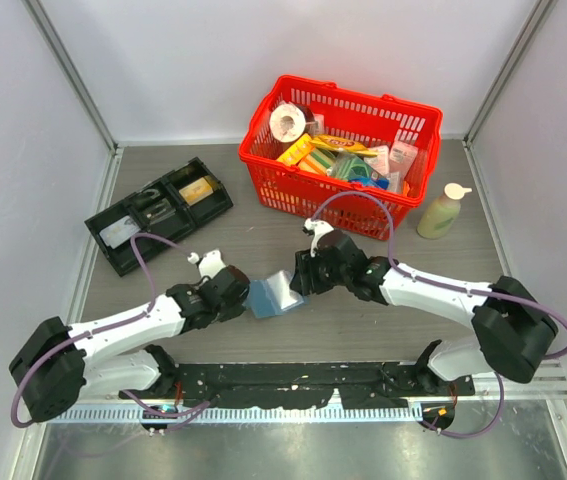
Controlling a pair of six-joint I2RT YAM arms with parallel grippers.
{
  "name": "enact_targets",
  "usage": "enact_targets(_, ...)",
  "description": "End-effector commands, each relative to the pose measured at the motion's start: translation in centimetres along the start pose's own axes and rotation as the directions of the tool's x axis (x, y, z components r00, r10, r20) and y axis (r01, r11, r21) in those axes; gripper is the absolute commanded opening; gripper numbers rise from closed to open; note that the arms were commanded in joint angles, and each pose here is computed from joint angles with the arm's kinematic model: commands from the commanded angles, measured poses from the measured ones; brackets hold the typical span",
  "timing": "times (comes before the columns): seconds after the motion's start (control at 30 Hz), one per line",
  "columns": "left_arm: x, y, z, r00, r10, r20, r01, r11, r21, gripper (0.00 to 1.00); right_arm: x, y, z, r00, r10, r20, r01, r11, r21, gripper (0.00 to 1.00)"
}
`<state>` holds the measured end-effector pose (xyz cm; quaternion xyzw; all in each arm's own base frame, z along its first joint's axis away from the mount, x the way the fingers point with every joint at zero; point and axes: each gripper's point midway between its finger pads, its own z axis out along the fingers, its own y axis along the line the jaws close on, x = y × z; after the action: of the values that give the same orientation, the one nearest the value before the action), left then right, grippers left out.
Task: Take the credit cards out of the card holder
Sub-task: Open the card holder at the center of the board, then remove the credit card from the card holder.
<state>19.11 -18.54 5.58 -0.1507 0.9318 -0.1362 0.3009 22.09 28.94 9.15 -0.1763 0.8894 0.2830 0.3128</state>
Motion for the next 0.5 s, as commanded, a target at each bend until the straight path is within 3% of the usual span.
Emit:
enact_targets(0.0,0.4,2.9,0.6,0.998,-0.054,0.029,0.056,0.996,-0.076,0.00,-0.9,1.9,1.1,0.999,0.027,0.025,-0.024,0.995,-0.099,0.52)
enact_targets(0.27,-0.2,4.7,0.9,0.999,0.015,0.052,-0.006,0.985,-0.170,0.00,-0.1,2.5,2.3,0.999,0.033,-0.017,-0.035,0.989,-0.143,0.51)
enact_targets(0.47,-0.2,4.3,1.3,0.999,0.016,0.046,-0.008,0.985,-0.171,0.00,0.7,1.0,3.0,0.999,0.035,-0.027,-0.038,0.996,-0.085,0.45)
